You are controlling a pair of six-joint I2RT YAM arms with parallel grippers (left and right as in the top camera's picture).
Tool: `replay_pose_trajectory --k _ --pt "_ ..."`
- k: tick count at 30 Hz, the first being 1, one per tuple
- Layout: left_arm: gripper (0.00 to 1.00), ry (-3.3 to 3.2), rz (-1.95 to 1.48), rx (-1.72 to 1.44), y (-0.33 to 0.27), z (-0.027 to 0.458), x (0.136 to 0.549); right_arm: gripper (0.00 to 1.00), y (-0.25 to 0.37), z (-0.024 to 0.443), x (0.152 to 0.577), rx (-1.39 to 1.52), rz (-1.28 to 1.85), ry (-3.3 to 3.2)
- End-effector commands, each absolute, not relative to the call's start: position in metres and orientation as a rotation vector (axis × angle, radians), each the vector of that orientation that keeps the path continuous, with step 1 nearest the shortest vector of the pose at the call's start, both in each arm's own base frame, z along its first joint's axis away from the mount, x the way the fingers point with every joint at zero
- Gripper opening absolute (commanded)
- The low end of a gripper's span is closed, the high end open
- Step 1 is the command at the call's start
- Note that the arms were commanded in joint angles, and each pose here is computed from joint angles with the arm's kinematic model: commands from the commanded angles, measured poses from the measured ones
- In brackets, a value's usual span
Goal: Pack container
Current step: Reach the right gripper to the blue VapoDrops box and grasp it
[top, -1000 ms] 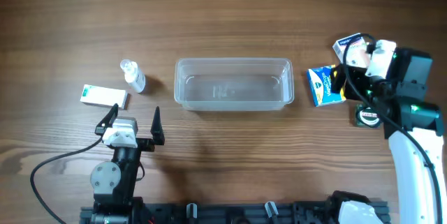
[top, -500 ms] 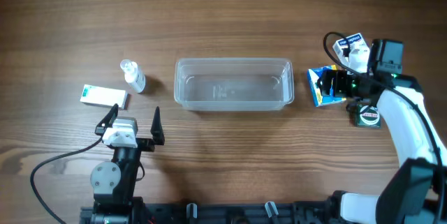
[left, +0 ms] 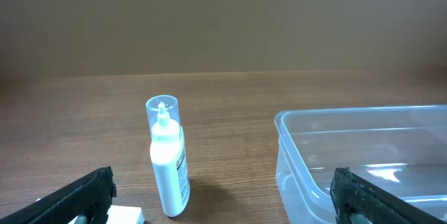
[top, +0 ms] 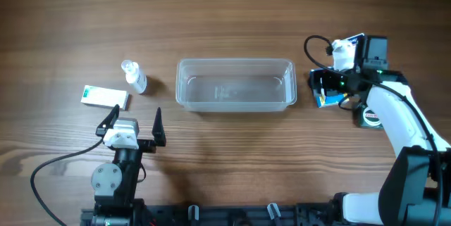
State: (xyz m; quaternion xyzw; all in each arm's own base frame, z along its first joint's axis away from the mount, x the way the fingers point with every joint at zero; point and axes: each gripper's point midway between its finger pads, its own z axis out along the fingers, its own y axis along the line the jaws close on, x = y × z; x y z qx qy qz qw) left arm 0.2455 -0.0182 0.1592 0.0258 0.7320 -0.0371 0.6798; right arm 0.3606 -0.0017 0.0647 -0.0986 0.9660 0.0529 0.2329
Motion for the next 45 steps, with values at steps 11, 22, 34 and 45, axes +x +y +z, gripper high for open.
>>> replay_pose_trajectory --k 11,22,34,45 --pt "1.00 1.641 -0.079 0.089 -0.021 0.157 0.245 1.00 -0.041 0.036 0.367 -0.105 -0.133 2.734" --pt "1.00 1.641 -0.079 0.089 -0.021 0.157 0.245 1.00 -0.032 -0.001 0.366 -0.253 -0.073 2.799" --pt "1.00 1.640 -0.079 0.089 -0.021 0.158 0.245 0.93 -0.027 -0.013 0.364 -0.257 -0.019 2.832" --pt "1.00 1.640 -0.079 0.089 -0.021 0.158 0.245 0.71 -0.039 0.019 0.373 -0.094 -0.098 2.774"
